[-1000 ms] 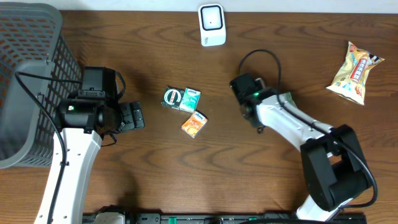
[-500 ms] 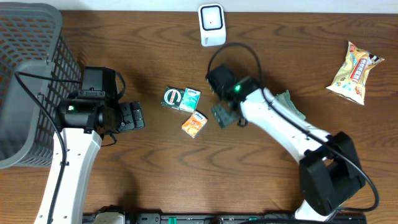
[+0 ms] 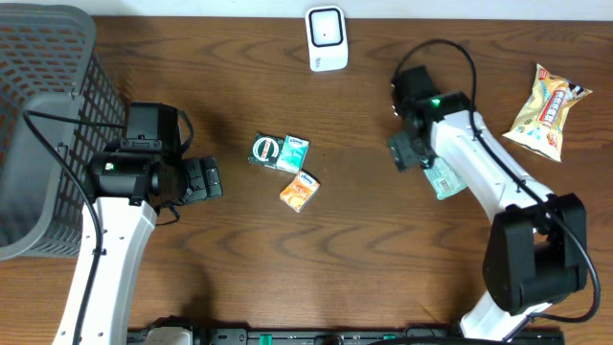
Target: Scan the item barcode
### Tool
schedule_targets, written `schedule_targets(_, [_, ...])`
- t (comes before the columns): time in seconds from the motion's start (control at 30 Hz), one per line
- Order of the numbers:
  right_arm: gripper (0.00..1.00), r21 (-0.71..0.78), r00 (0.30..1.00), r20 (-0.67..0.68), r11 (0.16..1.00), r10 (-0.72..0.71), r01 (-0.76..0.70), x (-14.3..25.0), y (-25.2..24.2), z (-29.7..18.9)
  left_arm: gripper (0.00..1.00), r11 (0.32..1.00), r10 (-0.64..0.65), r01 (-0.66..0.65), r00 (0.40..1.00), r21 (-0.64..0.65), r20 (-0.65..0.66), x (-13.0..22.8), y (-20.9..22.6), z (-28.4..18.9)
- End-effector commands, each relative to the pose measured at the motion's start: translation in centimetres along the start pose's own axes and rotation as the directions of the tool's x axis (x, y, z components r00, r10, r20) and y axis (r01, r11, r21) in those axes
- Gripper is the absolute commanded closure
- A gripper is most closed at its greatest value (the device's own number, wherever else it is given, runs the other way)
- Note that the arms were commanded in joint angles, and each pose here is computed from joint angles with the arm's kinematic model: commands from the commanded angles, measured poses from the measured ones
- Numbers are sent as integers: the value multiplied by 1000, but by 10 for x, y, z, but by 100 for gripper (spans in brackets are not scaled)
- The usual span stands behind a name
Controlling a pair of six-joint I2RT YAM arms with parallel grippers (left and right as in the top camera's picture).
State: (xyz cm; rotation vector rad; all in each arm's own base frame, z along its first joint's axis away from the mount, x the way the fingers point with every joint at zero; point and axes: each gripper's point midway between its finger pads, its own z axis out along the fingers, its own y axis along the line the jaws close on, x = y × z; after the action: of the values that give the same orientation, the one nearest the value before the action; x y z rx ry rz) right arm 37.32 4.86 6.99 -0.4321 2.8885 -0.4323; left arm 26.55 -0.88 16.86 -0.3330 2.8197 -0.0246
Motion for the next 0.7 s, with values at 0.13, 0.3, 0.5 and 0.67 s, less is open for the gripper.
schedule_targets(0.13, [15, -12, 996, -43, 997, -75, 74, 23, -3, 36, 2, 1000, -9, 9, 1000, -7, -8, 2, 1, 2])
schedule_targets(0.3, [49, -24, 999, -46, 1000, -18, 17, 36, 0, 55, 2, 1000, -9, 9, 1000, -7, -8, 2, 1, 2])
schedule_targets(0.5, [71, -345, 1000, -11, 938, 21, -24, 28, 54, 45, 2, 1000, -9, 9, 1000, -7, -9, 2, 1, 2])
schedule_targets(0.67, [75, -631, 992, 44, 773, 120, -66, -3, 108, 8, 2, 1000, -9, 9, 1000, -7, -9, 2, 1, 2])
